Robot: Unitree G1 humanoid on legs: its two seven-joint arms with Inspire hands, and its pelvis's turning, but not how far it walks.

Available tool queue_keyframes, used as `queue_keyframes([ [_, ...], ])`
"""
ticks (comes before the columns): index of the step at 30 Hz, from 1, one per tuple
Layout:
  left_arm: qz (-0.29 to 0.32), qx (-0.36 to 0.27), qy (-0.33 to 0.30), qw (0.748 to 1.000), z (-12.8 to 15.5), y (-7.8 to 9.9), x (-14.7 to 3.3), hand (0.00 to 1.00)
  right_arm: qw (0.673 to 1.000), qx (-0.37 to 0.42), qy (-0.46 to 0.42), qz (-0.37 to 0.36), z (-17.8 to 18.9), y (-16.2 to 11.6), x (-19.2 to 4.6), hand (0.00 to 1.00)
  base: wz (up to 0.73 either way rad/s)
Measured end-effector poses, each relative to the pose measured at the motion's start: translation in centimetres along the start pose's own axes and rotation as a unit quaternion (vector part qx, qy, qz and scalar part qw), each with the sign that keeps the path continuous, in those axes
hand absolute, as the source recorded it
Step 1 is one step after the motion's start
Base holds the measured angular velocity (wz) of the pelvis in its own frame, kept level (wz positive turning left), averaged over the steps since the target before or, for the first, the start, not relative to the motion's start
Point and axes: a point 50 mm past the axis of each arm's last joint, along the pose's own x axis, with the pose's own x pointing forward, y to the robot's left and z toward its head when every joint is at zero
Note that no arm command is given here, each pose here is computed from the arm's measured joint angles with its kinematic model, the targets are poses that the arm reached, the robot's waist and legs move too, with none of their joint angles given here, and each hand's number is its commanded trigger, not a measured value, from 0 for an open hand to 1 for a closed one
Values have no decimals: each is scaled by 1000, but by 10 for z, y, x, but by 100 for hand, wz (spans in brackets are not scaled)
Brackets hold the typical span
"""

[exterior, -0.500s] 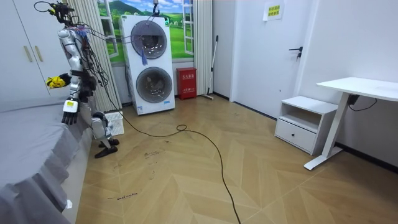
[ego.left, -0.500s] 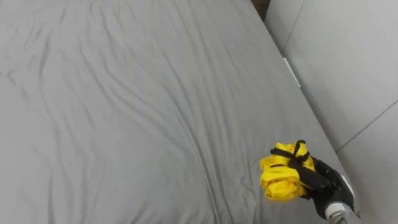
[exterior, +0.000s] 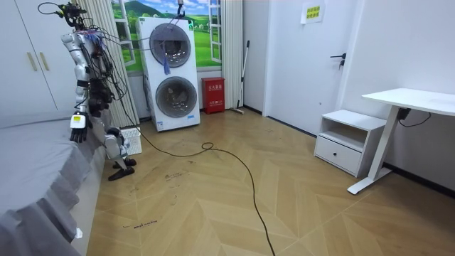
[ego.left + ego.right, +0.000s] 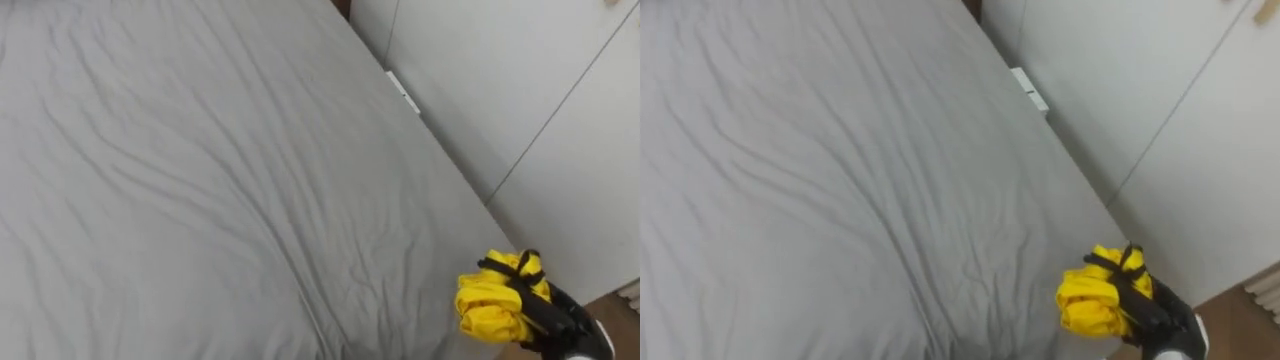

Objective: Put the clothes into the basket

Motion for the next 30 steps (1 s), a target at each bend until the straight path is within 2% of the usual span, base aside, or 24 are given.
queue_keyframes([
  [5, -4, 1, 2, 1000, -2, -1, 0, 0, 999, 32, 8, -37, 4, -16, 4, 100, -7],
  [7, -12, 1, 3, 1000, -2, -1, 0, 0, 998, 51, -2, -45, 16, -18, 9, 100, -22],
  [15, -12, 14, -18, 1000, 8, 1, 2, 0, 996, 57, -35, -66, 58, -10, 26, 100, -9],
  [21, -13, 23, -33, 999, 24, 1, 4, 0, 995, 64, -24, -78, 60, -4, 30, 100, -2],
  [22, -13, 22, -36, 999, 26, 1, 4, 0, 994, 68, -23, -78, 61, -2, 31, 69, -9],
  [23, -12, 22, -37, 999, 27, 1, 4, 0, 994, 70, -23, -78, 62, -1, 32, 0, -9],
  [30, -2, 13, -45, 999, 38, 1, 5, 0, 990, 112, -24, -84, 66, 1, 34, 0, -8],
])
